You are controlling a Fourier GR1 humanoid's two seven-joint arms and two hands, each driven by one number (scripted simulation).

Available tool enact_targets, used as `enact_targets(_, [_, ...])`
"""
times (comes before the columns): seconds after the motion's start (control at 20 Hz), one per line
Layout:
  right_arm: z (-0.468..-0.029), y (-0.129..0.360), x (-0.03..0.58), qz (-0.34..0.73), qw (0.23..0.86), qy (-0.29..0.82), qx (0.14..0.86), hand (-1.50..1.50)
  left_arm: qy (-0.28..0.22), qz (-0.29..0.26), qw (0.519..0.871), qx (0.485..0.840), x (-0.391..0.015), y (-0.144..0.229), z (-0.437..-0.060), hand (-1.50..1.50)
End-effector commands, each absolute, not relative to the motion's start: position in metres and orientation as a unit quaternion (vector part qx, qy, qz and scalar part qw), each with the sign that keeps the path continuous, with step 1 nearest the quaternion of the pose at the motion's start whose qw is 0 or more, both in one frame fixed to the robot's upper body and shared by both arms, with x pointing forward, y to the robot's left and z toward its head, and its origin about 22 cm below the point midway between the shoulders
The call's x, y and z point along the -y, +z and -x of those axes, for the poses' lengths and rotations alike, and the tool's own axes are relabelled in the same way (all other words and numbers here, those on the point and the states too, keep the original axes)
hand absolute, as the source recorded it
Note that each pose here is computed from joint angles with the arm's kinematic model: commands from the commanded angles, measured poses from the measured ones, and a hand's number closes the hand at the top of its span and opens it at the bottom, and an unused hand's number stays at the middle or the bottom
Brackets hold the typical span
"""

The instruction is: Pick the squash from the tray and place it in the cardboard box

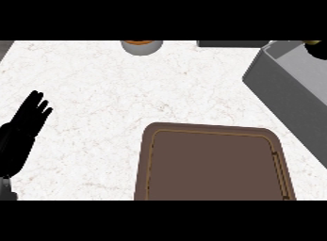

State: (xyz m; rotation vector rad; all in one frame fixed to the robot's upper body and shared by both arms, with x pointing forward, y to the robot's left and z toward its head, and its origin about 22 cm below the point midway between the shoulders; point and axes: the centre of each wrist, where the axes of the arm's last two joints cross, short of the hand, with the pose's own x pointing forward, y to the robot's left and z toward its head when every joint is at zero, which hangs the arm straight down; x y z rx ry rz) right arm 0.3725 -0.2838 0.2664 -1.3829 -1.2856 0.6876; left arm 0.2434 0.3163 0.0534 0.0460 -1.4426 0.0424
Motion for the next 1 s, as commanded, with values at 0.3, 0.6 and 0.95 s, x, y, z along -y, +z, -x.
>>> enact_targets(0.3, [-0.397, 0.222, 0.350, 0.574, 0.527, 0.296, 0.552, 1.50, 0.015, -0.012, 0.752, 0.659, -0.317, 0.046, -0.242, 0.00])
enact_targets(0.6, [-0.419, 0.198, 0.361, 0.561, 0.552, 0.296, 0.542, 1.50, 0.020, -0.016, 0.742, 0.670, -0.335, 0.063, -0.252, 0.00])
enact_targets(0.95, [-0.410, 0.140, 0.393, 0.518, 0.655, 0.286, 0.469, 1.50, 0.018, -0.018, 0.742, 0.670, -0.309, 0.054, -0.250, 0.00])
